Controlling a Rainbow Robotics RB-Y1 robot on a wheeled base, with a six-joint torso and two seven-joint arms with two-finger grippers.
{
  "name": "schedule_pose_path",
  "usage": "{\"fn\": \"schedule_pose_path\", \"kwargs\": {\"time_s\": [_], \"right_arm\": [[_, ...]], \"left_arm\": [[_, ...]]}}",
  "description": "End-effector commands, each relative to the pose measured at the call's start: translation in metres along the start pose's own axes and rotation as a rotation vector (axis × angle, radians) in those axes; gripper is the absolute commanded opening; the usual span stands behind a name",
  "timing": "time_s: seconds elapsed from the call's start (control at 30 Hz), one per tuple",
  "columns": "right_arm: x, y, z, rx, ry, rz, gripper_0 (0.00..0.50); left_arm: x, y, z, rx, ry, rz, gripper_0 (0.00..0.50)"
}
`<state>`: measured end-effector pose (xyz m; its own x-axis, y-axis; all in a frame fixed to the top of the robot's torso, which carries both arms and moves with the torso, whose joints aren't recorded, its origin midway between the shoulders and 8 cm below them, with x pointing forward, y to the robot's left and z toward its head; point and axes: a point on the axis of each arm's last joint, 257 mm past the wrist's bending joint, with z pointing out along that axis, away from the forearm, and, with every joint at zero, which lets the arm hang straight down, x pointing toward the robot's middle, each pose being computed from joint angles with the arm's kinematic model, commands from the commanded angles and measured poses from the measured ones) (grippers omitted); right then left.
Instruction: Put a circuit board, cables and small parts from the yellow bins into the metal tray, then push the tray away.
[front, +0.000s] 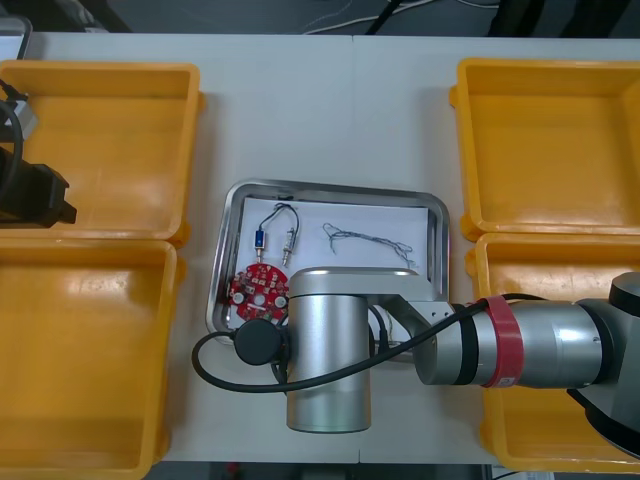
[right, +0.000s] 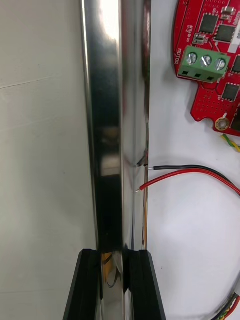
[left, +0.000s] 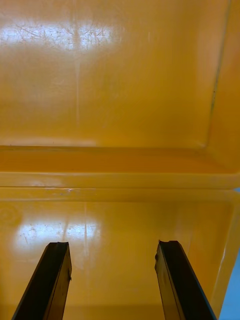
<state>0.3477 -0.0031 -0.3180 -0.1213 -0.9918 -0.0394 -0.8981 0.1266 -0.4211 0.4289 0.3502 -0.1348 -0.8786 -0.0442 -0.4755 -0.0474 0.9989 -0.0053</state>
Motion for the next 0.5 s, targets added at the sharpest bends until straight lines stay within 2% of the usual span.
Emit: {"fn": "schedule_pose_path", "kwargs": {"time_s": [0.03,0.5], "right_arm": [[-0.009,-0.012,-0.006,0.050,-0.023,-0.077,0.000],[0.003,-0.053,-0.016,0.131,-0.052,-0.101,0.000]], "left_arm": [[-0.005,0.016,-0.013,-0.039,-0.037,-0.079,0.500],[-0.005,0.016,-0.013,-0.039,-0.037,-0.079,0.500]]}}
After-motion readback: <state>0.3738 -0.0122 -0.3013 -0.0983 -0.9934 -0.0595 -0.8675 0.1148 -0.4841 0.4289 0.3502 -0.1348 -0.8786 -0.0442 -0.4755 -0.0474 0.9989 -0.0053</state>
